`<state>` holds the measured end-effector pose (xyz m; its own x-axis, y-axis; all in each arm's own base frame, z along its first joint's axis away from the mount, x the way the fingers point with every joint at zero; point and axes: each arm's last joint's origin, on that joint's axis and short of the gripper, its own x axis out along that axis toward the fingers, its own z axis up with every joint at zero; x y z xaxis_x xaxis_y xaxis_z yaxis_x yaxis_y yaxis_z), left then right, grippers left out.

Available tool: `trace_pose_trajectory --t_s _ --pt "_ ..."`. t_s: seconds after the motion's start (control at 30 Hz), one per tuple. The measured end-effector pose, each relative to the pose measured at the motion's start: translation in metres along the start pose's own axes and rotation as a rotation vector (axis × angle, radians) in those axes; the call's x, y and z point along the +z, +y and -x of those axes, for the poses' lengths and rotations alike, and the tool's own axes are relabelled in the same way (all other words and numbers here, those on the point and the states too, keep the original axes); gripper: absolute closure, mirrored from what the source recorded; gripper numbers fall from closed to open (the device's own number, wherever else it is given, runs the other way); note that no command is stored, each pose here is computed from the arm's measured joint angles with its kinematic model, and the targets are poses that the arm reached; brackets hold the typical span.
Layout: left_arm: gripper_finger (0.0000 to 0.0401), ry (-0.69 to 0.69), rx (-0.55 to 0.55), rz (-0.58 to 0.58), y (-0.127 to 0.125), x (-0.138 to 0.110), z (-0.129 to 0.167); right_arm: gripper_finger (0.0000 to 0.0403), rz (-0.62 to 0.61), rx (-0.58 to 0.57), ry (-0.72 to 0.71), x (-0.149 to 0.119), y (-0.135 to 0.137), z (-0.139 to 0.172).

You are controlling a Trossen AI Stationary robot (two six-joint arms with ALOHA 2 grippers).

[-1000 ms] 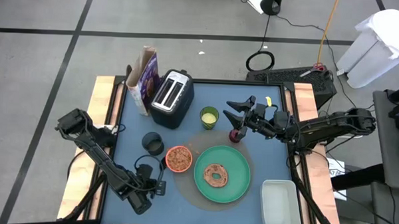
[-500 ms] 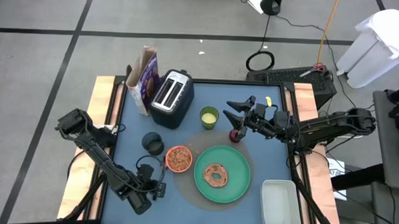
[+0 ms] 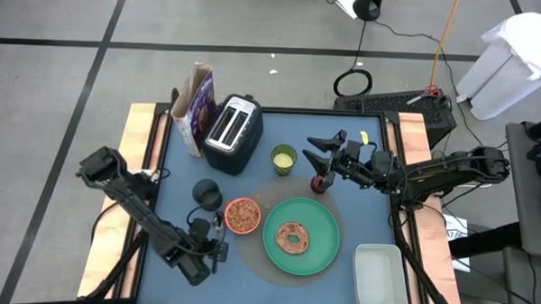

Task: Arrange a breakfast setting
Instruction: Return to Home Position

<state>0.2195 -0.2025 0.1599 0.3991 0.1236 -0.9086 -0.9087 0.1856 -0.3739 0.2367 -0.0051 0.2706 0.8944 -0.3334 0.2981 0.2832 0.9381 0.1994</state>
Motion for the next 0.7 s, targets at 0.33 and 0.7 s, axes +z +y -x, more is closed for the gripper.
trace_pose_trajectory --t_s 0.33,0.7 --pt "0.0256 0.063 -0.047 -0.028 -0.013 0.013 0.008 0.0204 -0.009 0.012 -0.023 0.008 0.0 0.003" --pt "0.0256 0.079 -0.409 -0.313 -0.025 0.043 0.084 0.0204 0.02 0.147 0.084 0.037 -0.004 0.031"
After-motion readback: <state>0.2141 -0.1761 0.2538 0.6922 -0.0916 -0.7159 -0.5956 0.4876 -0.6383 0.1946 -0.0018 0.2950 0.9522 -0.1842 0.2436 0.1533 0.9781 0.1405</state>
